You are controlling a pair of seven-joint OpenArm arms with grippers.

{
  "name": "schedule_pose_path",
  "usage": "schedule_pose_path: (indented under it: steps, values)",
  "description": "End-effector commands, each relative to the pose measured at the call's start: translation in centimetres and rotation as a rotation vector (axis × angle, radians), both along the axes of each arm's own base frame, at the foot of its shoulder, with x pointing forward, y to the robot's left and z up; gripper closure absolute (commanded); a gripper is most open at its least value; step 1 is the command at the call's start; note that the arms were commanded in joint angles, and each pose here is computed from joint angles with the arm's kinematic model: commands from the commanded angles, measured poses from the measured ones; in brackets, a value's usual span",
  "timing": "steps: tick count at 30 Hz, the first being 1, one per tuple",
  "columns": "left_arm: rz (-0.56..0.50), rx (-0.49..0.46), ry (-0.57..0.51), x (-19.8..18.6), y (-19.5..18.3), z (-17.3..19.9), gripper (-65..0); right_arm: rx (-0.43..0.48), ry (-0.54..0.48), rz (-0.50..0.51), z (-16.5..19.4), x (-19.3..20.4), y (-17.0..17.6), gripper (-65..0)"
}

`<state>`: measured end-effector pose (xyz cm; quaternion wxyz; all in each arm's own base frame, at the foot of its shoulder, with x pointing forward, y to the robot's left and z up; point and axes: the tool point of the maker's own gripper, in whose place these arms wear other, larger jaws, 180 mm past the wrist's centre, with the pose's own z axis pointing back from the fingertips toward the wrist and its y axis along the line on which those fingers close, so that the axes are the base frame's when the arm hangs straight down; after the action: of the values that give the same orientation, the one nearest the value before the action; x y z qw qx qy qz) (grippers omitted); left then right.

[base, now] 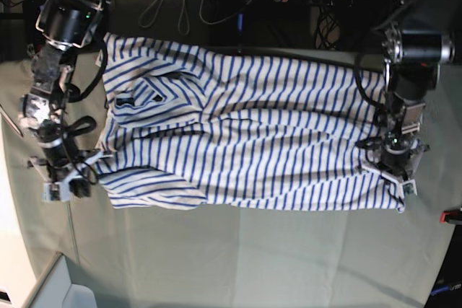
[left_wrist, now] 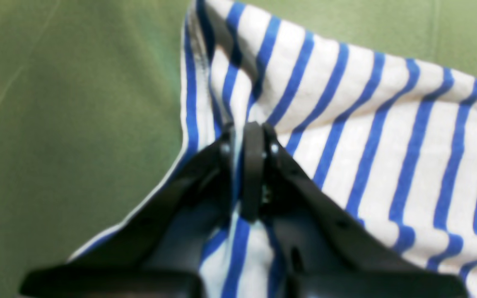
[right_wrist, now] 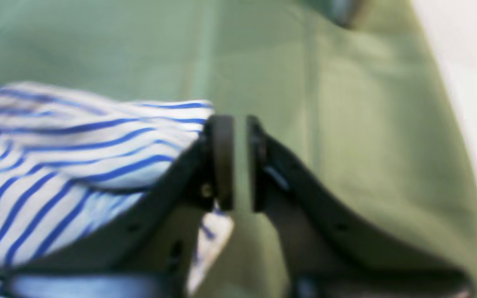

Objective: Layout the t-shirt on the table in an organized manner, then fold the t-shirt properly

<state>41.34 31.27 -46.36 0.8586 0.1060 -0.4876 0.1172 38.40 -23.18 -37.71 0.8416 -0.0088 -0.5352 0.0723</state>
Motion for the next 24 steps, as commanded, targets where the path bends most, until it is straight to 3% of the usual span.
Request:
schedule_pose_path:
  steps: [1,7,14,17,20,23,24]
  values:
    - [0.005,0.022,-0.03,0.6,0.8,1.3,-0.1,0.007,-0.029,0.039,0.8,0.8,0.7,-15.0]
    - [-0.019,0.035,-0.071,0.6,0.3,2.2,-0.1,0.015,-0.005,0.119,0.0,1.7,3.6,-36.8]
    - [-0.014,0.013,-0.006,0.2,0.2,1.3,-0.2,0.011,0.003,0.149,-0.2,1.7,4.6,-38.4]
    - [-0.014,0.012,-0.003,0.2,0.2,1.2,-0.2,0.014,0.018,0.149,-0.8,1.3,4.6,-32.7]
    - [-0.014,0.011,-0.002,0.2,0.2,1.2,-0.2,0.02,0.06,0.136,-2.2,0.7,3.8,-19.1]
    - [-0.015,0.011,-0.001,0.1,0.3,1.2,-0.2,0.02,0.081,0.129,-2.9,0.4,3.3,0.0]
    - [-0.015,0.011,-0.001,0.1,0.3,1.2,-0.2,0.019,0.082,0.121,-3.0,0.2,3.0,0.0]
